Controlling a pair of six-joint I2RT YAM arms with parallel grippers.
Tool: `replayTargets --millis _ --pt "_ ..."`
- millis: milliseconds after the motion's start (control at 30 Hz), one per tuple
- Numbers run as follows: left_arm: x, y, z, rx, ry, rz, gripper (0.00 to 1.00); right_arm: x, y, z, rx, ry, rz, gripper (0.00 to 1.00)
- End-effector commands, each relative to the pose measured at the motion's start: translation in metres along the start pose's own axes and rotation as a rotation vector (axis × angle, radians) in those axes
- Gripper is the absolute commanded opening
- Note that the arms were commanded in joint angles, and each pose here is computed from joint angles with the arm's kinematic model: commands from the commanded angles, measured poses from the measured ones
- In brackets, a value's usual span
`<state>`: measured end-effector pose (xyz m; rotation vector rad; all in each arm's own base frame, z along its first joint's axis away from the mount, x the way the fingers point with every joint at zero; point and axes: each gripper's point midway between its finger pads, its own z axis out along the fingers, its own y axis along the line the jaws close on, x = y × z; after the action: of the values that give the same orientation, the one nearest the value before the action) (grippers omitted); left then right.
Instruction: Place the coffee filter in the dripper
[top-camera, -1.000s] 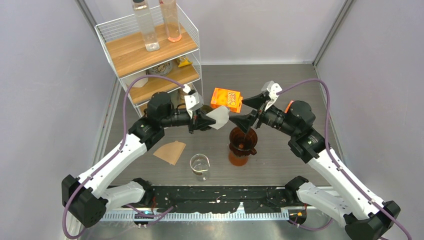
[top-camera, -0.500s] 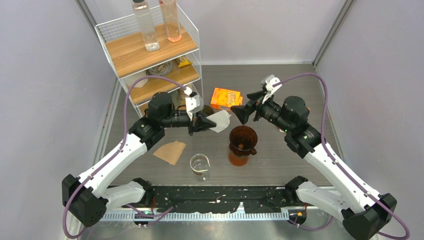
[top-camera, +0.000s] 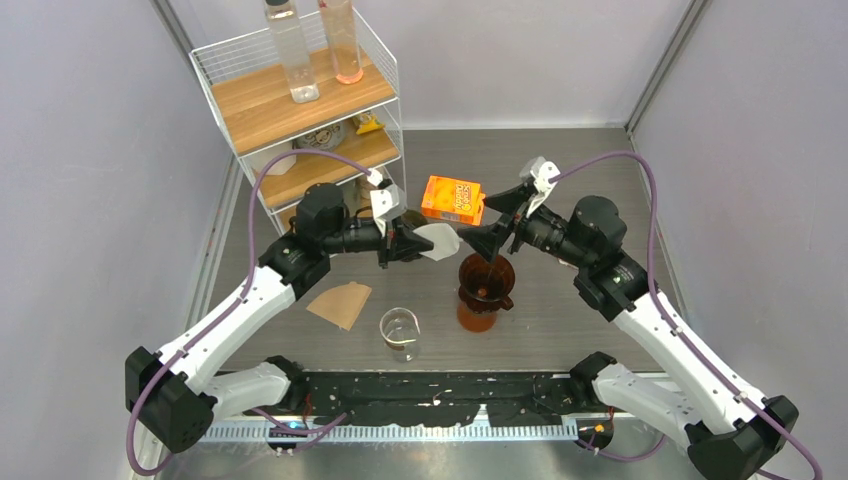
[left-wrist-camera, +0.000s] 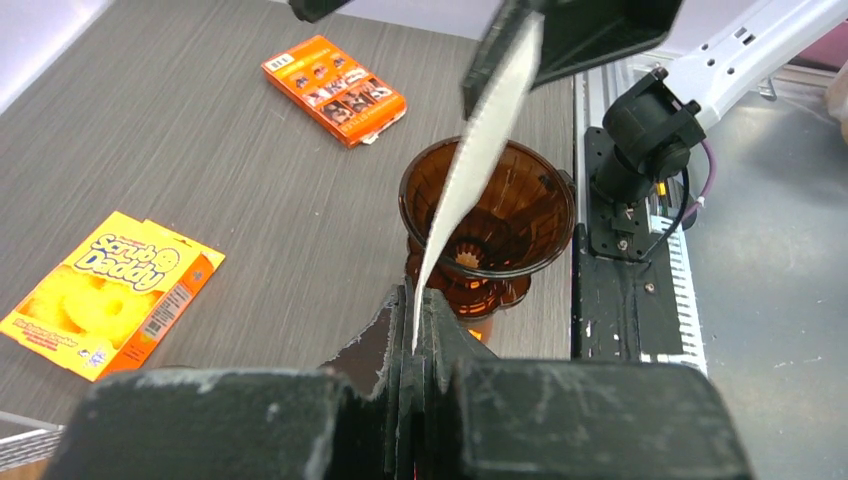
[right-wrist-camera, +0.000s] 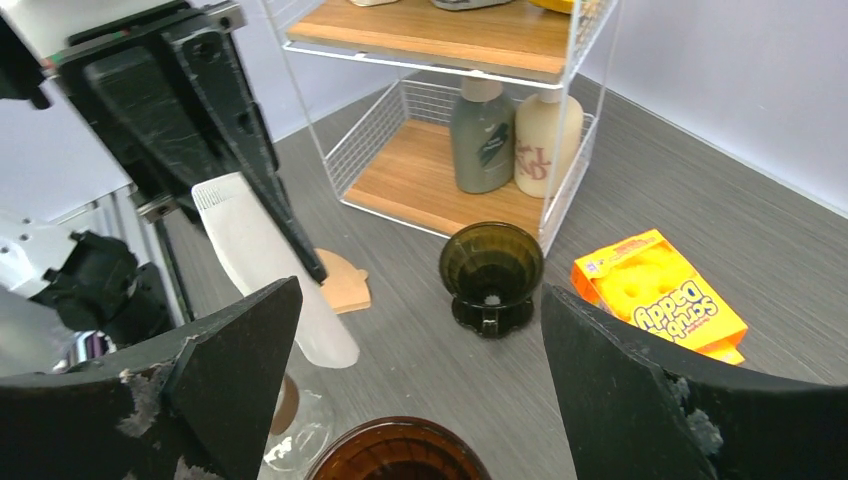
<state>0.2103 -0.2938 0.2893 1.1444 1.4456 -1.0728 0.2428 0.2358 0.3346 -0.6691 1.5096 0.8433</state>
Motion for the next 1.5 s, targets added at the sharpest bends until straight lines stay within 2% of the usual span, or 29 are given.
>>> replayTargets --millis 0,133,467,900,1233,1467 --pt "-0.024 -0.002 -0.002 -0.005 -0.078 0.05 0.0 -0.012 0.028 -0.009 -0.138 -0.043 -0.031 0.96" --pt "-0.025 -0.005 -0.002 0.008 -0.079 0.051 0.0 -0.006 0.039 -0.009 -0.21 -0.029 -0.032 0.95" --pt "-0.023 -0.006 0.001 0.032 -0.076 0.048 0.0 0.001 0.043 -0.003 -0.255 -0.001 -0.02 0.95" --pt "-0.023 -0.007 0.002 0.035 -0.079 -0.009 0.0 -0.003 0.017 0.004 -0.103 -0.036 0.009 0.95" --pt "-0.019 -0.027 0.002 0.159 -0.069 0.008 0.0 -0.012 -0.004 0.011 0.014 -0.079 0.021 0.96" --pt "-0.017 -0.03 -0.001 0.168 -0.057 0.017 0.0 -0.008 0.01 0.013 -0.078 -0.046 0.015 0.95"
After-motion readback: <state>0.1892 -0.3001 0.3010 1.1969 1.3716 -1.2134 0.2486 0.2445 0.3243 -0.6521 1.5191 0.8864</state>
